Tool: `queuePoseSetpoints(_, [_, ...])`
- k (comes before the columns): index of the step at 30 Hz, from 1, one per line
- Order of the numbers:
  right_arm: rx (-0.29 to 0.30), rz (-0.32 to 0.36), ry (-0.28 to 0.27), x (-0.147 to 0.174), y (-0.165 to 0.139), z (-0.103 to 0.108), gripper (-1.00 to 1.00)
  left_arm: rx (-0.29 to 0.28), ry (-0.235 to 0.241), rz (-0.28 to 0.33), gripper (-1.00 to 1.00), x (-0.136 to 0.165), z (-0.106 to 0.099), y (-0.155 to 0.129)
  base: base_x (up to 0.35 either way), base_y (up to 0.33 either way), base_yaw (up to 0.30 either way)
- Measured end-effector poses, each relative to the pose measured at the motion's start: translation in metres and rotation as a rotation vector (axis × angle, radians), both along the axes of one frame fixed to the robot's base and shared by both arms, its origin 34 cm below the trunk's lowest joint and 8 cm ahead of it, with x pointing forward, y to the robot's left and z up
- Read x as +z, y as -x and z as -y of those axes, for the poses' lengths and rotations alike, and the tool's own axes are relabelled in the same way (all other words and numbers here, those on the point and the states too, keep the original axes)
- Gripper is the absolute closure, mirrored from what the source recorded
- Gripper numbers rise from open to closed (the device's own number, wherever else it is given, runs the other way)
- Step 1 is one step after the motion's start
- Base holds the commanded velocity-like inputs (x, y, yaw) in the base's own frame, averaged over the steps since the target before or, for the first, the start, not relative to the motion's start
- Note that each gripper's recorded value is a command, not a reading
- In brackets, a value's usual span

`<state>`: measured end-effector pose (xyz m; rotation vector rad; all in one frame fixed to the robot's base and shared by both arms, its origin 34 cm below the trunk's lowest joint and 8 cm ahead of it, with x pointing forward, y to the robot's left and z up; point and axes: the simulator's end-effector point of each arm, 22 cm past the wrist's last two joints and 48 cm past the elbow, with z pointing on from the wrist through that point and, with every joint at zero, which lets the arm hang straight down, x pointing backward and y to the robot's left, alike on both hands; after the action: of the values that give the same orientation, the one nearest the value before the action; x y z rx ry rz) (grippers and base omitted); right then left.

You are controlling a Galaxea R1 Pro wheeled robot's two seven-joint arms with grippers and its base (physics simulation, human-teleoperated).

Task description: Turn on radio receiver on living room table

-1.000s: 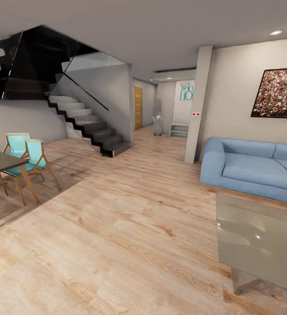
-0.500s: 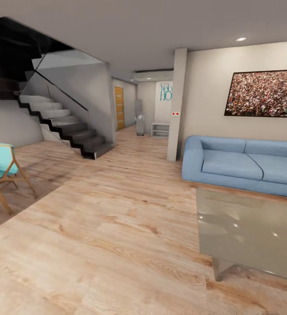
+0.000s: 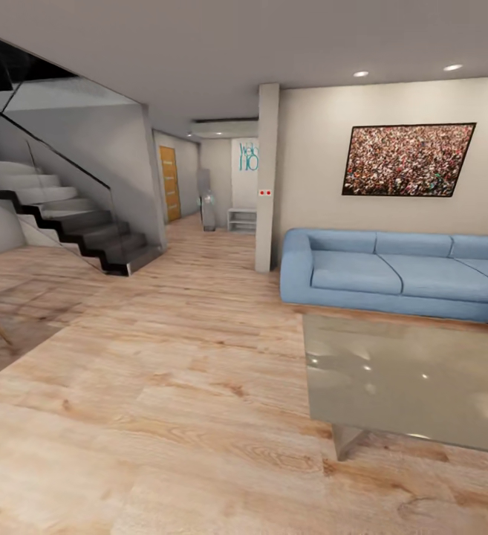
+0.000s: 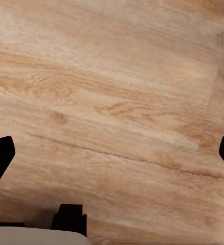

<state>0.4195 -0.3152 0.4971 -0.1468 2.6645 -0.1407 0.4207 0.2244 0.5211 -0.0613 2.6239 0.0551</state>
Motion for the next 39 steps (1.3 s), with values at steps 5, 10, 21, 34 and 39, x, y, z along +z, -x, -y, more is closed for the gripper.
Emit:
queuePoseSetpoints(5, [-0.002, 0.0, 0.0, 0.0, 0.0, 0.0003, -1.0, 0.003, -0.002, 0.001, -1.0, 0.0002, -0.0013, -0.0003, 0.0, 0.0, -0.279])
queuePoseSetpoints(10, [-0.006, 0.0, -0.001, 0.0001, 0.0, 0.0008, -1.0, 0.004, -0.002, 0.001, -1.0, 0.0001, -0.0018, -0.0002, 0.0, 0.0, -0.279])
queuePoseSetpoints(21, [-0.007, 0.001, -0.002, 0.0001, 0.0, 0.0011, -1.0, 0.004, -0.003, 0.0, -1.0, -0.0001, -0.0025, 0.0, 0.0, 0.0, -0.279])
queuePoseSetpoints(34, [-0.007, 0.001, -0.001, 0.0002, -0.0003, 0.0012, -1.0, 0.004, -0.004, 0.0, -1.0, -0.0002, -0.0029, 0.0002, 0.0, 0.0, -0.279])
queuePoseSetpoints(39, [-0.007, 0.001, -0.002, 0.0001, 0.0, 0.0011, -1.0, 0.004, -0.004, 0.0, -1.0, -0.0003, -0.0031, 0.0003, 0.0, 0.0, -0.279])
